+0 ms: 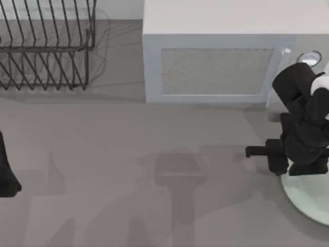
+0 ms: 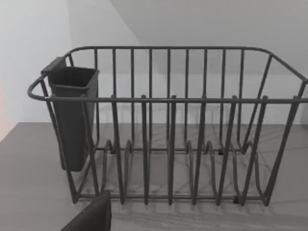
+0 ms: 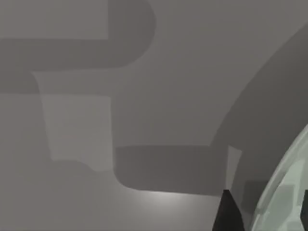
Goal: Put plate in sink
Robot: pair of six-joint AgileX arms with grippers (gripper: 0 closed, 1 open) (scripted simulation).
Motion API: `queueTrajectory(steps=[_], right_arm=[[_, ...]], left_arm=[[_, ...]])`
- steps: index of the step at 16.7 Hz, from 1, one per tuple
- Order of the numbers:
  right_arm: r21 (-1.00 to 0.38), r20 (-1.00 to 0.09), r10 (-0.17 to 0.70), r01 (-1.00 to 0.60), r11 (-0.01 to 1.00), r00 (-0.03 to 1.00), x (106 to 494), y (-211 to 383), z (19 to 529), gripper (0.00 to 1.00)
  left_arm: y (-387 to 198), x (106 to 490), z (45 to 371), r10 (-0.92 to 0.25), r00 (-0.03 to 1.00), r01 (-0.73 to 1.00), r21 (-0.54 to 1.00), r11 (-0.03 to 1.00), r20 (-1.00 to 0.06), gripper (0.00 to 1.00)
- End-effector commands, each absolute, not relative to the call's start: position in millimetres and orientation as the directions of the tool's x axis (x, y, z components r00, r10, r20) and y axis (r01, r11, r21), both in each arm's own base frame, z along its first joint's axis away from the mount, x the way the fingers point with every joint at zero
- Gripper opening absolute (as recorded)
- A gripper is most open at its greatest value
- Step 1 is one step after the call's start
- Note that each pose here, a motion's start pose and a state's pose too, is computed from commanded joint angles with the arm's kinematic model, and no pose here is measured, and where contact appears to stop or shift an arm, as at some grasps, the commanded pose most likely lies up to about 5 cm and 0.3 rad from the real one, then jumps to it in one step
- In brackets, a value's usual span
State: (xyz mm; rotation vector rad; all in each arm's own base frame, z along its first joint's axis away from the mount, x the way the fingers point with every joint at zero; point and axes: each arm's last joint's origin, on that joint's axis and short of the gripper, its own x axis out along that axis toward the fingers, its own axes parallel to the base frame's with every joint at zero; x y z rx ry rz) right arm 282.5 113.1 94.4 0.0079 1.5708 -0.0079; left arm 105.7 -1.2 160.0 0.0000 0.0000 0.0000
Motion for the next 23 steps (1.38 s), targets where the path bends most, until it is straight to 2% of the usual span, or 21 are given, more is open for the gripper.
queueTrajectory(steps=[2, 3, 9, 14, 19, 23], right_arm=[[0.000, -1.000, 0.000, 0.010, 1.000, 0.000, 282.5, 113.1, 94.4, 0.00], [0.034, -0.995, 0.032, 0.019, 0.999, 0.098, 291.2, 112.5, 120.3, 0.00], [0.025, -0.996, 0.022, 0.042, 0.999, 0.082, 308.8, 96.1, 153.9, 0.00], [0.010, -1.000, 0.008, 0.045, 0.999, 0.027, 325.9, 92.8, 237.4, 0.00], [0.027, -0.996, 0.024, 0.038, 0.999, 0.083, 307.3, 100.6, 340.4, 0.00], [0.034, -0.995, 0.032, 0.019, 0.999, 0.098, 291.8, 112.1, 369.4, 0.00]], left_arm=[[-1.2, 105.7, 160.0, 0.000, 1.000, 0.000, 0.000, 1.000, 0.000, 1.00], [-1.2, 105.7, 160.0, 0.000, 1.000, 0.000, 0.000, 1.000, 0.000, 1.00], [-1.2, 105.7, 160.0, 0.000, 1.000, 0.000, 0.000, 1.000, 0.000, 1.00], [-1.2, 105.7, 160.0, 0.000, 1.000, 0.000, 0.000, 1.000, 0.000, 1.00], [-1.2, 105.7, 160.0, 0.000, 1.000, 0.000, 0.000, 1.000, 0.000, 1.00], [-1.2, 105.7, 160.0, 0.000, 1.000, 0.000, 0.000, 1.000, 0.000, 1.00]])
